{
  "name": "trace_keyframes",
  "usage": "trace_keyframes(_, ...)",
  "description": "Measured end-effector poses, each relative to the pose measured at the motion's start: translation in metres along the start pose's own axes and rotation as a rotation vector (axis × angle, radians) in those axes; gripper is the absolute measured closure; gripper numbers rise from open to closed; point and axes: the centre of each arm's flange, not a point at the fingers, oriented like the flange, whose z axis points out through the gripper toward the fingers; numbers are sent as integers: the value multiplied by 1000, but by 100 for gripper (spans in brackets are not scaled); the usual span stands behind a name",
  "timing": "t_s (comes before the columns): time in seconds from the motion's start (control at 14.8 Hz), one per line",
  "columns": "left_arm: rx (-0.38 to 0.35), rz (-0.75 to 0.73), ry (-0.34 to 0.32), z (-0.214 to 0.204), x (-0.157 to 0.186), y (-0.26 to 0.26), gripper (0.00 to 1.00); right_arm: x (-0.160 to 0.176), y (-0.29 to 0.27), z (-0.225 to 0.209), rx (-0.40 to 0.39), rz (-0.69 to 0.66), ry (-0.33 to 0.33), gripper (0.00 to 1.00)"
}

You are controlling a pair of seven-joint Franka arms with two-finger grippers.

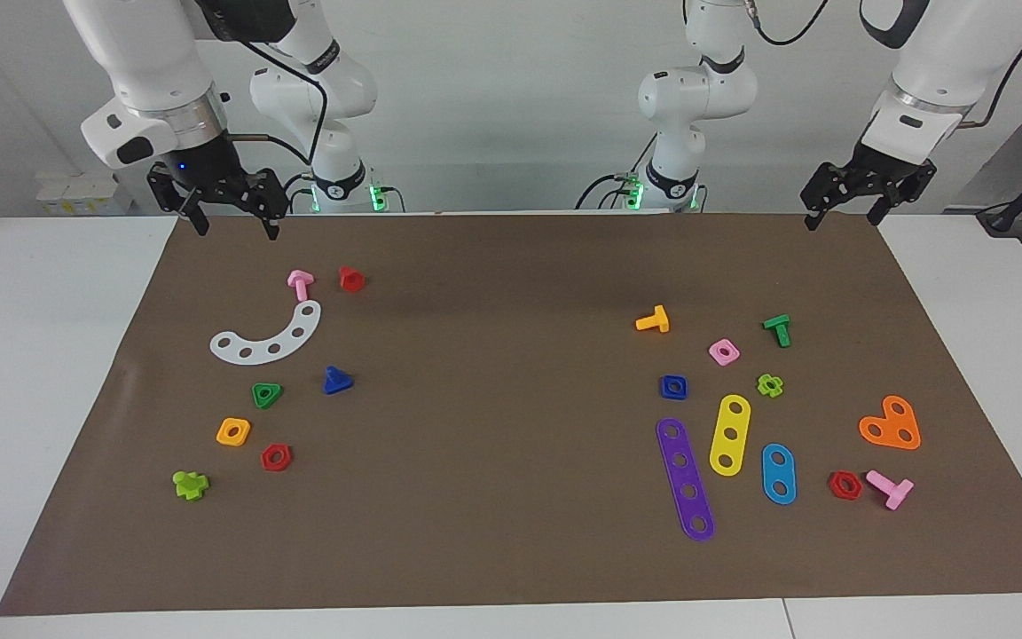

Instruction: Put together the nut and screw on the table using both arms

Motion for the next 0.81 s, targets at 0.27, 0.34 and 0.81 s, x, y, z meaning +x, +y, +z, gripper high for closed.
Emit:
trace_keyframes(0.27,0,0,0,0,0,0,0,0,0,0,0,0,0,0)
trace_keyframes(0.34,0,0,0,0,0,0,0,0,0,0,0,0,0,0)
trace_keyframes(0.81,0,-3,11,0,1,-1,0,4,0,10,2,1,15,0)
